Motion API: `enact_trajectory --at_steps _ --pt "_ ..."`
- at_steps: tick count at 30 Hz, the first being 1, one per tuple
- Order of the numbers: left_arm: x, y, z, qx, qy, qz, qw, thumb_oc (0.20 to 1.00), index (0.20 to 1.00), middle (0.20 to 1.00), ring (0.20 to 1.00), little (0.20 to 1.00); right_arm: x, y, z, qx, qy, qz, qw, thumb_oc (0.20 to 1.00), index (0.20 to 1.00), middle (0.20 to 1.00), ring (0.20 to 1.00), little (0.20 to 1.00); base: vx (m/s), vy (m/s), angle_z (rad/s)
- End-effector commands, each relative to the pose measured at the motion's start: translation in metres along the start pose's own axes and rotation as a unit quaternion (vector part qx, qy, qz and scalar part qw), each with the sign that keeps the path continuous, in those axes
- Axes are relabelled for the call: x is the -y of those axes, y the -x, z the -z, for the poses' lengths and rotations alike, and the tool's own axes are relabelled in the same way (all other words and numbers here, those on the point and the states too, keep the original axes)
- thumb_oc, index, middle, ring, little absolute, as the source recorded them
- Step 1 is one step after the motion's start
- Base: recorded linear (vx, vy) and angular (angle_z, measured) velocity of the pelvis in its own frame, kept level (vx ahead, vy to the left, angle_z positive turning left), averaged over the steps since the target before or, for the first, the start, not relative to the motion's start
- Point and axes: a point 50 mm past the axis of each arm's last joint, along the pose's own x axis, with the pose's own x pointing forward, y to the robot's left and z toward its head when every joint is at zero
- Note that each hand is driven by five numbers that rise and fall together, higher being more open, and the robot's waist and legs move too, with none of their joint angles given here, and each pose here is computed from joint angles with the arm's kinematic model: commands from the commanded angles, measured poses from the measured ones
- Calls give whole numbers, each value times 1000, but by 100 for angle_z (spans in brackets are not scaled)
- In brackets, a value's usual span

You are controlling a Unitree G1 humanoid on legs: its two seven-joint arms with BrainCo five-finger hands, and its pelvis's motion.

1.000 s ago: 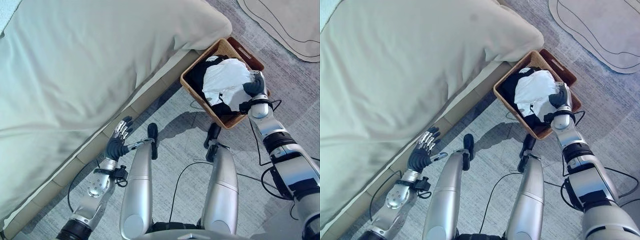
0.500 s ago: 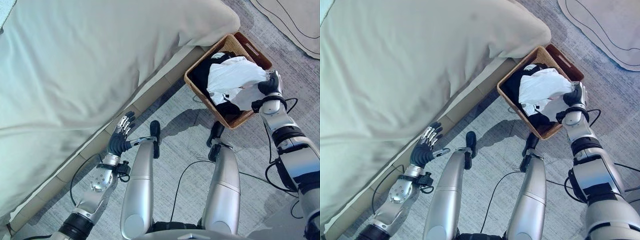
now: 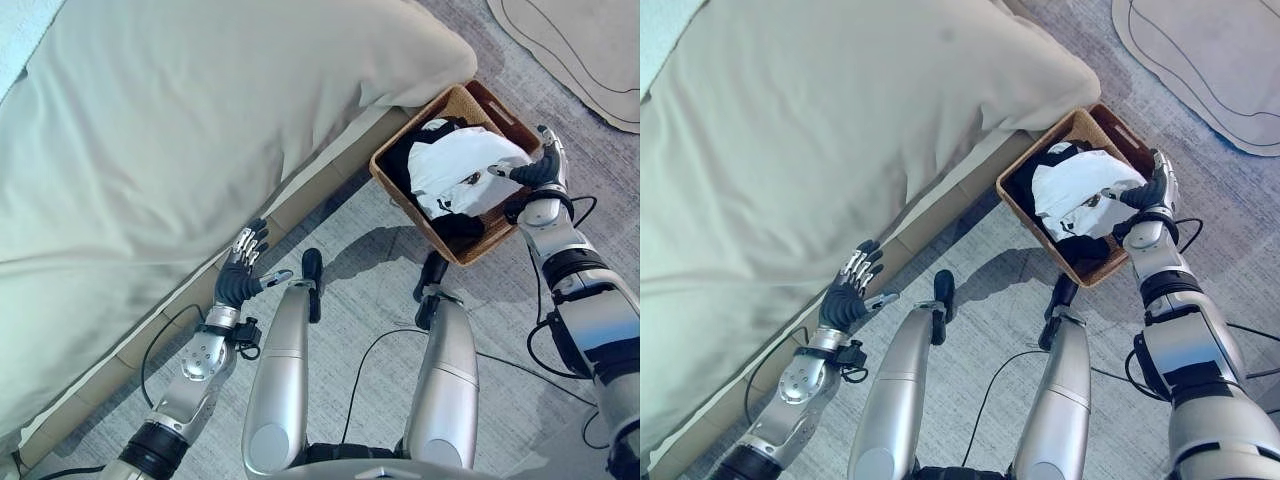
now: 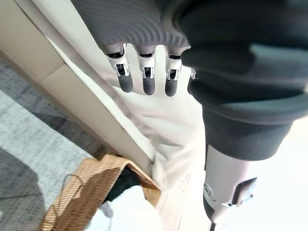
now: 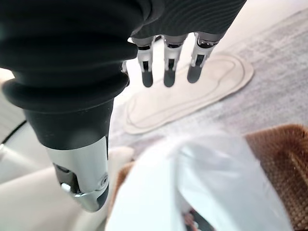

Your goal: Pick up clothes into the bucket

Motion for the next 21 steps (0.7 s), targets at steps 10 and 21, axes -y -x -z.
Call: enact_trajectory --at_steps 10,21 --pt "-7 -4 -13 48 24 -22 998 1000 1000 1000 1000 1000 -38 36 33 -5 -44 -68 997 1000 1000 1000 1000 1000 13 -22 1" --pt "-34 9 12 -4 1 -82 997 1000 1000 1000 1000 1000 -58 130 77 -27 -310 -101 945 1000 1000 1000 1000 1000 113 -58 3"
